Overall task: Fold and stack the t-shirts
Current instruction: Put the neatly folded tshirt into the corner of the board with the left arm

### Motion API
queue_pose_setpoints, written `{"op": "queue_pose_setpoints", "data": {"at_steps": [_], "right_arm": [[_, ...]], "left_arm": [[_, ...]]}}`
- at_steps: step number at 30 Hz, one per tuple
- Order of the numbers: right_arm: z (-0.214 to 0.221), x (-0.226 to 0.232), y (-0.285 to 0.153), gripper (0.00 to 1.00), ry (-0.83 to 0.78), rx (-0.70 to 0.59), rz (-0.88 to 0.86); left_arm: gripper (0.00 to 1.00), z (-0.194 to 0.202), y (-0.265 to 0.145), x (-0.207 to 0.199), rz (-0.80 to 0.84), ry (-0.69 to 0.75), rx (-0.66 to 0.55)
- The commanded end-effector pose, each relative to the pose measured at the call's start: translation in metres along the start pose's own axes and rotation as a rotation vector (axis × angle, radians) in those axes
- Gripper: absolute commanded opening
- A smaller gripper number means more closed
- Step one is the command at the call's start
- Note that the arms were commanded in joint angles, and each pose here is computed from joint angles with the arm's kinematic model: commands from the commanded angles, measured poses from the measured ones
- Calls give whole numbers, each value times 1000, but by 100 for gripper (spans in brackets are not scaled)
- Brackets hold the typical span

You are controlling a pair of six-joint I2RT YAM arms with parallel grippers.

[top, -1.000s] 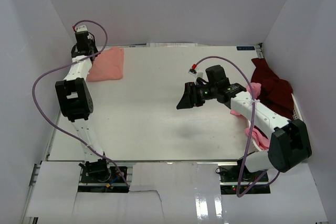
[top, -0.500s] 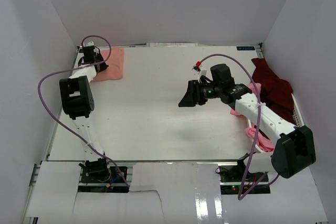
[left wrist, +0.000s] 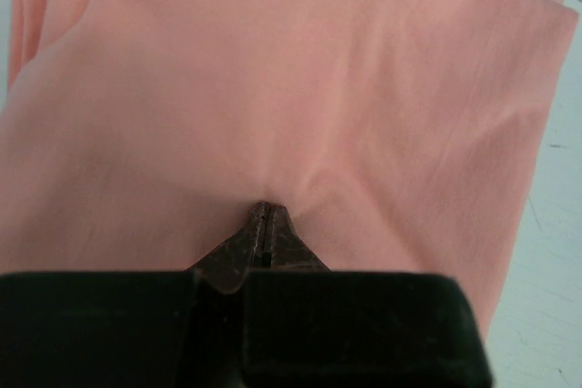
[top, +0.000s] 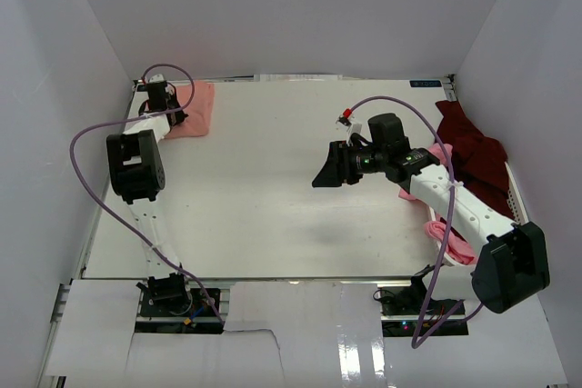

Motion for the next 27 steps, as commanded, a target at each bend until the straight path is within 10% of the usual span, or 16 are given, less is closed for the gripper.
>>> {"op": "queue_pose_setpoints", "data": {"at_steps": [1, 27], "right_arm": [[0, 4, -4, 63, -32, -9, -27], [0, 0, 0, 62, -12, 13, -33]], "left_arm": [[0, 0, 4, 14, -106, 30, 25], [0, 26, 15, 70, -202, -178, 116]]}}
Point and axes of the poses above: each gripper's point midway between its finger pads, its own y axis out along the fingers, its own x axis along the line the jaws close on, z = x × y, the point moved 9 cm from there along -y, back along the fingers, and after that the axes turned 14 degrees about y, right-handed, at the moved point
